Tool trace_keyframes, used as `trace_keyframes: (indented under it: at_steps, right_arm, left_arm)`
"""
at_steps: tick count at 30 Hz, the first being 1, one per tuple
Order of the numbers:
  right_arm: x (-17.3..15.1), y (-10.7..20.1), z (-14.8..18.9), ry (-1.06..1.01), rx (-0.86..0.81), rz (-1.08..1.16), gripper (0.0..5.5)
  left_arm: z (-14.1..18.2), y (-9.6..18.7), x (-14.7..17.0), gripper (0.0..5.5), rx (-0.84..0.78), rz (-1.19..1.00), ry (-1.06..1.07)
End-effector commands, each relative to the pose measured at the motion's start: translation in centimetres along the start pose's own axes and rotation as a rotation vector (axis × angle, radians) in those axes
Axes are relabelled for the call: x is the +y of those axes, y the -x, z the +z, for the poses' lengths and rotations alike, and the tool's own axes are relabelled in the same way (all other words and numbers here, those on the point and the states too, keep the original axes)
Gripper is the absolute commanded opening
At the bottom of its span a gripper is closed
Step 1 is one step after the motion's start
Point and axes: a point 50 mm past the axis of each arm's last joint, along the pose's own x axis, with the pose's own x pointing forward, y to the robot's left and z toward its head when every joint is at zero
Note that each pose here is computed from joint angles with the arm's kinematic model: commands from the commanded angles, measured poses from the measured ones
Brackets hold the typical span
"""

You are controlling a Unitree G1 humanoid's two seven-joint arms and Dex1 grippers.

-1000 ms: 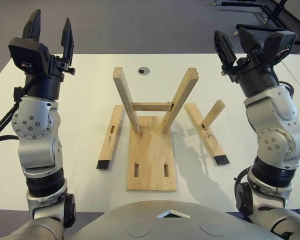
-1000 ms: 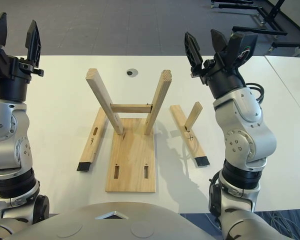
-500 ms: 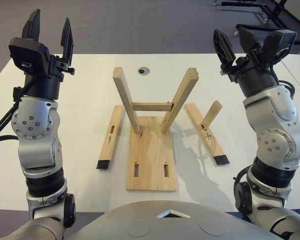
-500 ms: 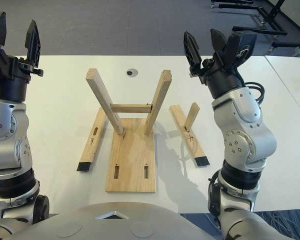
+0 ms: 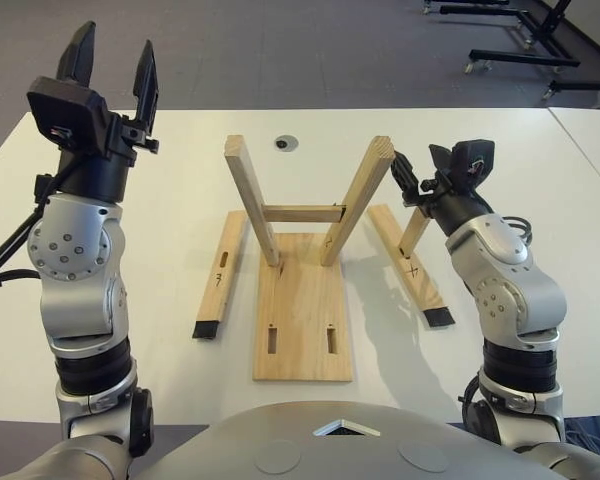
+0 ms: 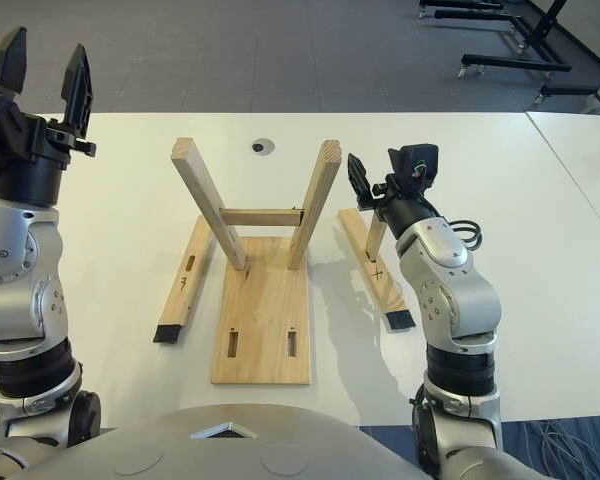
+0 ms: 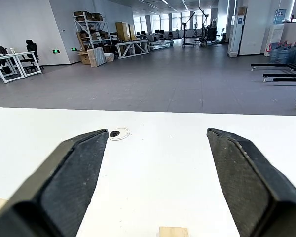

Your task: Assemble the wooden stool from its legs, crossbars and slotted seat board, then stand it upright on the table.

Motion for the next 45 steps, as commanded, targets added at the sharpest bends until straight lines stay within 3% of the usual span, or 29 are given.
trace_keyframes:
  at_steps: [1, 4, 8, 11, 17, 20, 26, 31, 39, 45]
  right_arm:
    - [0.2, -0.2, 0.2, -0.040, 0.001, -0.007, 3.68]
    - [0.1, 0.0, 2.9, -0.076, -0.117, -0.030, 3.68]
    - [0.7, 0.6, 9.6, -0.112, -0.437, -0.043, 3.68]
    - [-0.4, 0.6, 11.3, -0.087, -0.495, -0.065, 3.68]
    - [-7.0, 2.3, 6.3, 0.060, -0.207, -0.137, 3.68]
    - [-6.9, 3.6, 3.6, 0.075, -0.035, -0.029, 3.68]
    - [-6.4, 9.4, -3.1, 0.032, 0.351, 0.069, 3.68]
    - [-7.1, 11.3, -4.3, 0.051, 0.474, 0.072, 3.68]
    - [-2.6, 11.1, -5.2, 0.099, 0.615, 0.202, 3.68]
    - [-2.2, 11.6, -6.1, 0.112, 0.643, 0.126, 3.68]
  left_arm:
    - [0.1, 0.1, 0.0, 2.55, -0.003, 0.004, -0.002]
    - [0.2, 0.2, 0.4, 2.55, -0.005, 0.015, -0.006]
    - [0.2, 0.7, 0.6, 2.55, 0.006, 0.039, -0.016]
    - [0.2, 1.2, 0.9, 2.55, 0.018, 0.073, -0.023]
    - [0.6, 2.4, 2.0, 2.55, 0.034, 0.133, -0.053]
    - [0.7, 3.2, 2.6, 2.55, 0.054, 0.173, -0.059]
    - [1.0, 4.4, 2.3, 2.55, 0.091, 0.198, -0.061]
    - [1.1, 5.0, 2.2, 2.55, 0.111, 0.211, -0.064]
    - [0.9, 4.5, 1.8, 2.55, 0.120, 0.172, -0.059]
    - [0.8, 3.7, 1.4, 2.55, 0.112, 0.116, -0.047]
